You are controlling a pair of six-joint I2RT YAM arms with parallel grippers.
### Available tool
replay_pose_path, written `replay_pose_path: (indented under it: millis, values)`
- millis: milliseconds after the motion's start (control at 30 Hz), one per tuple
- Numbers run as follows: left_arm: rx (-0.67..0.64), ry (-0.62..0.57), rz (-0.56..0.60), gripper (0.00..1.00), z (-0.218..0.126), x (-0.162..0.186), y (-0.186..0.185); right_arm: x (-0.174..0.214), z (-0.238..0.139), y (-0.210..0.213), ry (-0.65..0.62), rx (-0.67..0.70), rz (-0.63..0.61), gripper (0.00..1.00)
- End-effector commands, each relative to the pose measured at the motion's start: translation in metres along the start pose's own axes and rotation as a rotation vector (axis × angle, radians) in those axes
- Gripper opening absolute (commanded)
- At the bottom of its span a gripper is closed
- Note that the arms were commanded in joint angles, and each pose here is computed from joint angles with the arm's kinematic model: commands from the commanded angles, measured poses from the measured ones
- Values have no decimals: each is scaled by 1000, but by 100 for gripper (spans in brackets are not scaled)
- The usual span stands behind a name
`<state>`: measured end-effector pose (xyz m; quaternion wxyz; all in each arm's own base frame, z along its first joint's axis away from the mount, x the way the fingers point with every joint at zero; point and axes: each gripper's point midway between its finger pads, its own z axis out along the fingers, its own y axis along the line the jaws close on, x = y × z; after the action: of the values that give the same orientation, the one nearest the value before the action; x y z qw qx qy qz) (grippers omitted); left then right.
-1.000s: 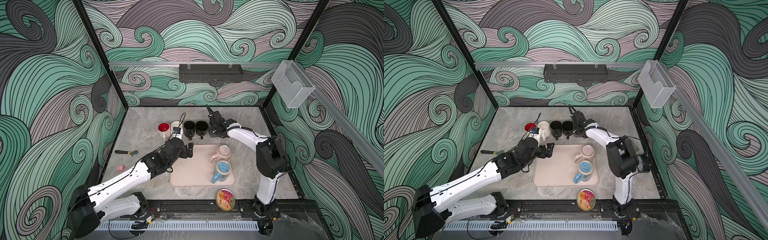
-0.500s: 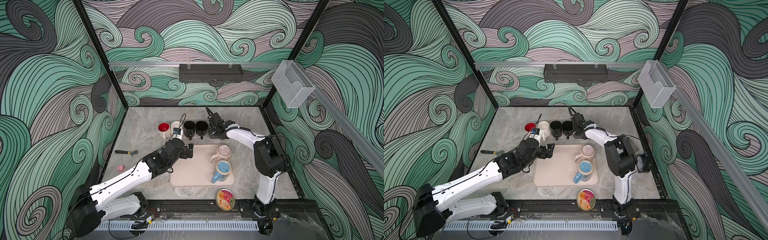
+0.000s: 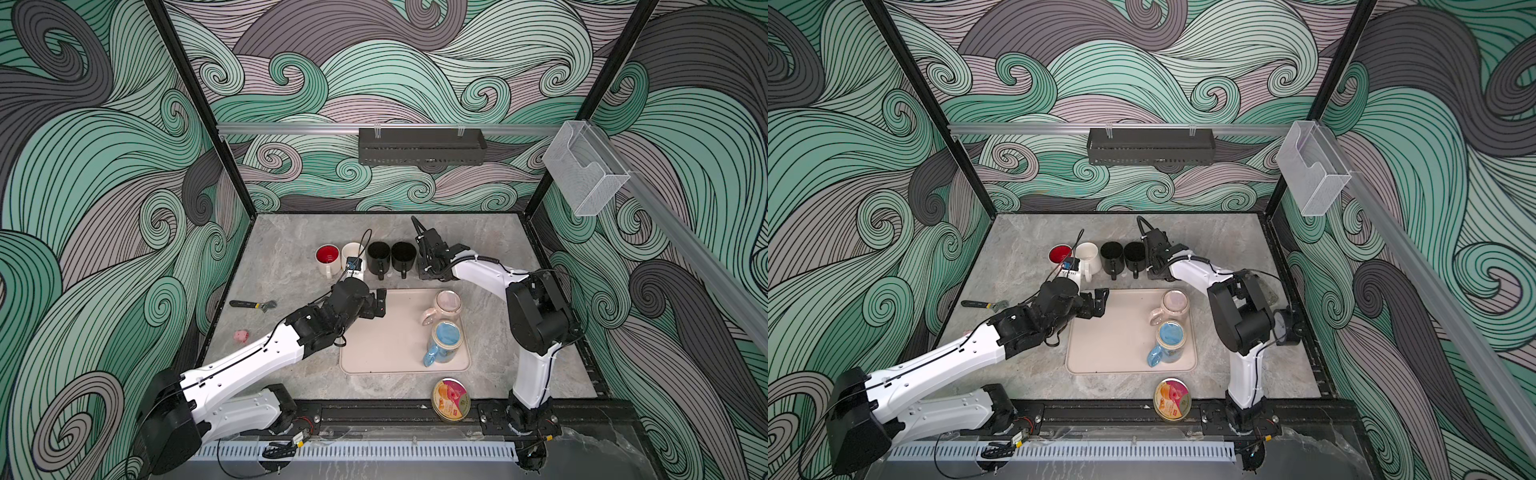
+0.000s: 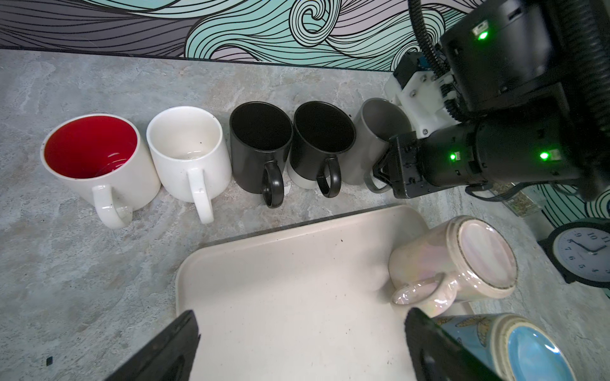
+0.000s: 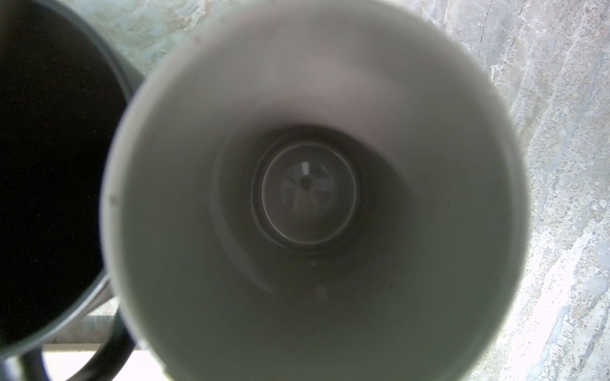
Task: Turn the mug right side up
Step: 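Rotate the grey mug upright and lower it beside the black mugs with the right gripper, then open the right gripper and raise it while the left moves toward the tray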
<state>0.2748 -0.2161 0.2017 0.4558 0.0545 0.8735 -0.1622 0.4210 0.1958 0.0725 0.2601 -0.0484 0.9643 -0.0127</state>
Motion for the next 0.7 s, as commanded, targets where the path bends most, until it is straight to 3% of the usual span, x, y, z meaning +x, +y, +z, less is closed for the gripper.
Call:
replay_pose_path:
  millis: [0,333,667]
  values:
    - [-2,-7,-11,99,1,0,0,-18,-9,5,-81,-3,20,5]
    - [-15,-4,-9,99,1,3,3,-19,-13,11,-80,-19,24,21]
    - [-12,-1,-12,99,3,4,2,-29,-46,17,-134,-47,23,32]
